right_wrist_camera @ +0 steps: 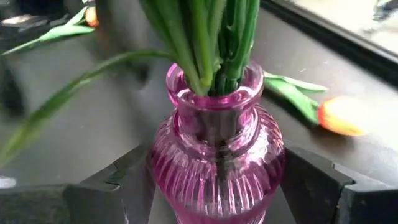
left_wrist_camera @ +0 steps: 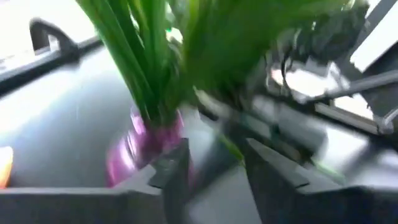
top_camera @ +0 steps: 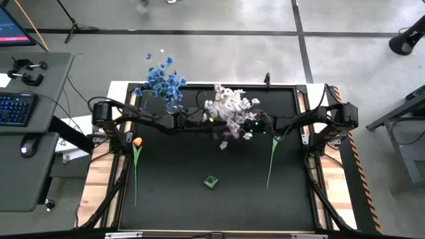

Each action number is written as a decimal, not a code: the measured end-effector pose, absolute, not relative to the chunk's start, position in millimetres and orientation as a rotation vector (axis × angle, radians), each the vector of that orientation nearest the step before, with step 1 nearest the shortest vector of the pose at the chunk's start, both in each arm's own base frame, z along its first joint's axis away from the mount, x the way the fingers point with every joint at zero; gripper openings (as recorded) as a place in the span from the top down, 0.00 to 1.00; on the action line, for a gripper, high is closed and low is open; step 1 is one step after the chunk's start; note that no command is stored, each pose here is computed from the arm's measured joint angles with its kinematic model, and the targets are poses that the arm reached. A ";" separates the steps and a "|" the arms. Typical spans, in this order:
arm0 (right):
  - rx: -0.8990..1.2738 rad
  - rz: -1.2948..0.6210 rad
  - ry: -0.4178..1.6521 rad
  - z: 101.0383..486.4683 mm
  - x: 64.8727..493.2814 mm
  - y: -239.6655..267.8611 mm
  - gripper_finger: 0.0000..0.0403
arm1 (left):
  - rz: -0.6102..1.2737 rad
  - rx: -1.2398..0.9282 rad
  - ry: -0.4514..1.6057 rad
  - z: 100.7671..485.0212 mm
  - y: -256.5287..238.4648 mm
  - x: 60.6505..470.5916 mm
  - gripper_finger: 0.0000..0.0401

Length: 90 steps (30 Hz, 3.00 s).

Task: Sort flowers into vase by color
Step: Put the white flowers into the pink vase, then put the bottom right orange flower into the green vase

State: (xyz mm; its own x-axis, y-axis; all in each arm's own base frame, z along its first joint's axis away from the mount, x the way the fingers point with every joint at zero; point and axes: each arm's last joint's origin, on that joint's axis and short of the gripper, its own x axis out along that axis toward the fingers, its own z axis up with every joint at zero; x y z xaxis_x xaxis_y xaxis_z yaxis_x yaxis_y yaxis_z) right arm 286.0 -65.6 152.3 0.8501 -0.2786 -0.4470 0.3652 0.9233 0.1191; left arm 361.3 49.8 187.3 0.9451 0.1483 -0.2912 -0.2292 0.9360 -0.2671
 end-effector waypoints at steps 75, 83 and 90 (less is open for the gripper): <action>0.379 -0.610 0.438 139.4 217.8 -123.3 0.19 | 0.294 -0.419 0.473 217.9 44.5 308.5 0.48; 0.386 -0.613 0.508 137.9 212.7 -120.4 0.03 | 0.294 -0.419 0.472 218.0 44.5 308.5 0.48; 0.353 -0.565 0.582 151.1 199.3 -111.9 0.05 | 0.293 -0.419 0.469 219.5 44.4 307.7 0.48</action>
